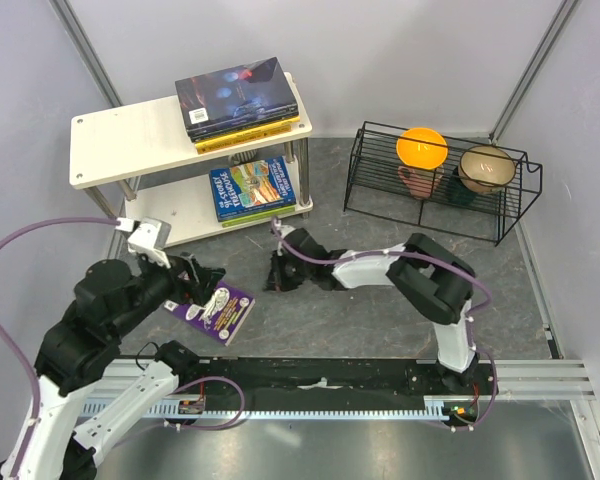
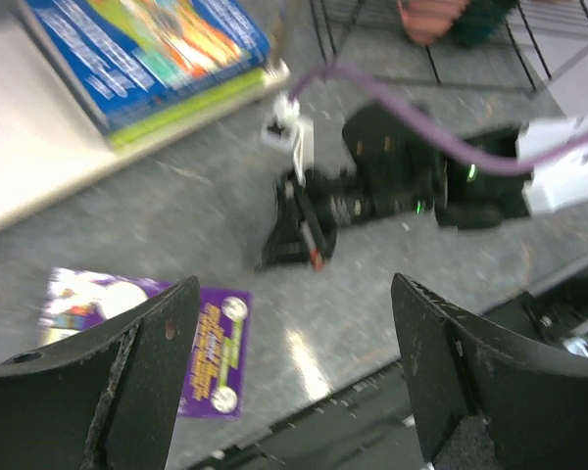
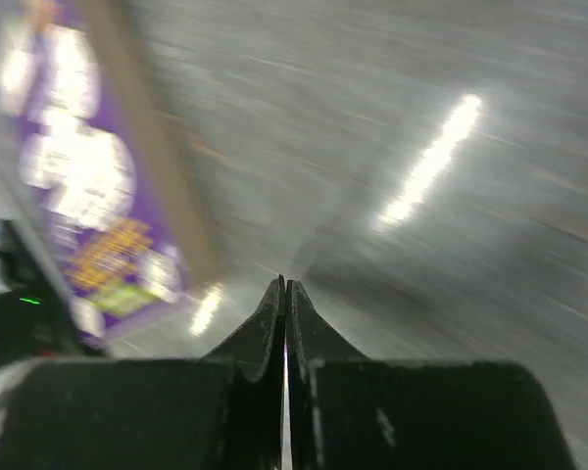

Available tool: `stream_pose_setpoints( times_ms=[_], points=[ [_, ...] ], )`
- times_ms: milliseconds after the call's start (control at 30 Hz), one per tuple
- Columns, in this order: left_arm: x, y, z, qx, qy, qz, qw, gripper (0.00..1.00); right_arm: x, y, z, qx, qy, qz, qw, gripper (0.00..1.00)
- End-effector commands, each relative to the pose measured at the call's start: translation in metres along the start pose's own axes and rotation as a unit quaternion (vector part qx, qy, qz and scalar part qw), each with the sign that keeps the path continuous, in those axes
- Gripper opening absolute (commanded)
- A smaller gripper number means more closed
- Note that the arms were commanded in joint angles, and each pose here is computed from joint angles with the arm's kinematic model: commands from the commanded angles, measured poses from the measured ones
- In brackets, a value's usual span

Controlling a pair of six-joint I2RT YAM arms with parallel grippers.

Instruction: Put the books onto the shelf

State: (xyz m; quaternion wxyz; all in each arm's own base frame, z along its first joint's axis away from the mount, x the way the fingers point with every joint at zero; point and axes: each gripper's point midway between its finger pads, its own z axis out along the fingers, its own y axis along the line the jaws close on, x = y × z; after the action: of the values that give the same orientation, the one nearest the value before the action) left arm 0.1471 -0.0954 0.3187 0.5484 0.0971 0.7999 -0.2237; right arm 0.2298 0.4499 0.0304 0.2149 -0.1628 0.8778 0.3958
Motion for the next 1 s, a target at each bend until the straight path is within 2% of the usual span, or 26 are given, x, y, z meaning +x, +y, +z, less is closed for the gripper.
stream_pose_setpoints(
  times_ms=[0,67,100,200,233,300,333,367,400,567,633,767,800,867,900,967],
  points=[
    [0.036,-0.03,0.023,0.069,0.052,-0.115,0.99,0.83,0.009,-0.063,-0.056,0.072,0.04,-0.059,0.995,0.0],
    [0.05,-0.033,0.032,0.073,0.065,-0.156,0.983,0.82,0.004,-0.077,-0.082,0.082,0.046,-0.082,0.992,0.0],
    [0.07,-0.031,0.042,0.056,0.093,-0.205,0.973,0.81,0.001,-0.077,-0.089,0.074,0.045,-0.127,0.988,0.0],
    [0.105,-0.017,0.059,-0.003,0.13,-0.277,0.952,0.8,0.001,-0.043,-0.101,-0.017,0.057,-0.193,0.979,0.02],
    [0.115,-0.009,0.061,-0.029,0.139,-0.287,0.947,0.81,0.005,-0.029,-0.101,-0.06,0.068,-0.199,0.976,0.24],
    [0.124,0.015,0.068,-0.103,0.125,-0.307,0.938,0.83,-0.005,-0.011,-0.09,-0.098,0.052,-0.197,0.974,0.42],
    [0.129,0.026,0.07,-0.134,0.121,-0.31,0.934,0.86,-0.005,-0.002,-0.084,-0.105,0.049,-0.179,0.977,0.55],
    [0.139,0.038,0.072,-0.172,0.121,-0.318,0.924,0.94,-0.014,0.005,-0.072,-0.115,0.034,-0.177,0.977,0.58],
    [0.139,0.057,0.073,-0.219,0.096,-0.312,0.92,0.95,-0.013,0.013,-0.064,-0.125,0.034,-0.174,0.976,0.61],
    [0.13,0.102,0.098,-0.305,0.037,-0.241,0.921,0.99,-0.015,0.028,-0.024,-0.151,0.04,-0.103,0.982,0.65],
    [0.132,0.119,0.103,-0.327,0.025,-0.226,0.917,1.0,-0.012,0.035,-0.02,-0.161,0.038,-0.102,0.981,0.66],
    [0.112,0.135,0.113,-0.291,-0.056,-0.272,0.915,0.97,-0.008,0.04,-0.028,-0.169,0.029,-0.138,0.975,0.67],
    [0.11,0.151,0.108,-0.313,-0.077,-0.285,0.903,0.97,-0.006,0.042,-0.03,-0.175,0.031,-0.144,0.973,0.66],
    [0.122,0.167,0.108,-0.33,-0.067,-0.307,0.89,0.94,-0.004,0.042,-0.034,-0.179,0.03,-0.153,0.971,0.66],
    [0.124,0.189,0.102,-0.356,-0.077,-0.331,0.87,0.93,-0.003,0.044,-0.036,-0.184,0.03,-0.156,0.97,0.66],
    [0.143,0.203,0.107,-0.356,-0.046,-0.372,0.856,0.88,-0.001,0.043,-0.036,-0.185,0.029,-0.151,0.971,0.66]
  ],
)
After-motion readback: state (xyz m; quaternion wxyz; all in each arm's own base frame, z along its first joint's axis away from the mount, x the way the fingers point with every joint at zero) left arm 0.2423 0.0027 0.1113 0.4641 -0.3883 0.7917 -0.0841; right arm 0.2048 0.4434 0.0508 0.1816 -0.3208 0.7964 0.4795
